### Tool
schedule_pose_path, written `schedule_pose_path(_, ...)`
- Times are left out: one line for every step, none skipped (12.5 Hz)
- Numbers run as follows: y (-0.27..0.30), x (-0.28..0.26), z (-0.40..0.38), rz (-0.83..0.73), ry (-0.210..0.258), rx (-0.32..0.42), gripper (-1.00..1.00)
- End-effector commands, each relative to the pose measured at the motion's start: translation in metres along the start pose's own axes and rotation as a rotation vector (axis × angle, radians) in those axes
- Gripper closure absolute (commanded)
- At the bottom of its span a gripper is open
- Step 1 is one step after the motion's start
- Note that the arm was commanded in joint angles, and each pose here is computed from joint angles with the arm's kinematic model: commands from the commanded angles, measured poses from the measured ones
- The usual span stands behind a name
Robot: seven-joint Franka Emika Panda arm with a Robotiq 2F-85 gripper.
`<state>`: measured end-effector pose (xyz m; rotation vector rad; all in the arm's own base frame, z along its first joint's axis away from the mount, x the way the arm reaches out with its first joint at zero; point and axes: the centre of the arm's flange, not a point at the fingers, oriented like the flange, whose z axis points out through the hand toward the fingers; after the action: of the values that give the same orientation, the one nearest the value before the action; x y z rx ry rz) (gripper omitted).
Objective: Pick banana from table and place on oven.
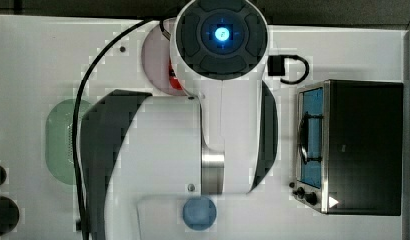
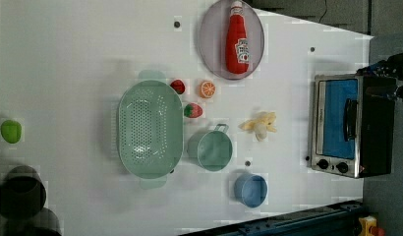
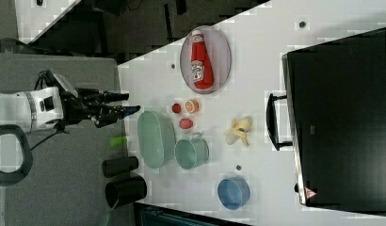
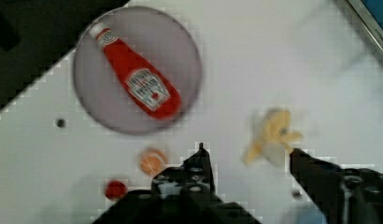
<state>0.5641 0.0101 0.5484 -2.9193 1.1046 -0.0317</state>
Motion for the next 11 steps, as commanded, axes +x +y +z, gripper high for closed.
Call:
schedule_pose_path(0.147,-0.097,-0.072,0.203,-0.011,-0.037,-0.59)
schedule_pose_path(0.146,-0.098,-0.072,0.201,-0.007,-0.034,-0.81)
schedule_pose_path(0.146,-0.098,-0.071,0.201,-0.009,-0.035,-1.00)
schedule_pose_path(0.147,-0.097,-0.069,0.202,-0.012,-0.038,-1.00)
schedule_pose_path(0.144,-0.096,-0.066,0.200,-0.014,-0.041,-1.00)
schedule_pose_path(0.141,-0.093,-0.060,0.198,-0.022,-0.050,-1.00)
schedule_pose_path(0.137,-0.088,-0.049,0.197,-0.036,-0.064,-1.00)
schedule_pose_path(0.130,-0.081,-0.035,0.196,-0.050,-0.079,-1.00)
schedule_pose_path(0.122,-0.072,-0.017,0.195,-0.059,-0.090,-1.00)
schedule_pose_path(0.114,-0.061,0.002,0.194,-0.064,-0.097,-1.00)
schedule_pose_path(0.105,-0.050,0.023,0.193,-0.067,-0.102,-1.00)
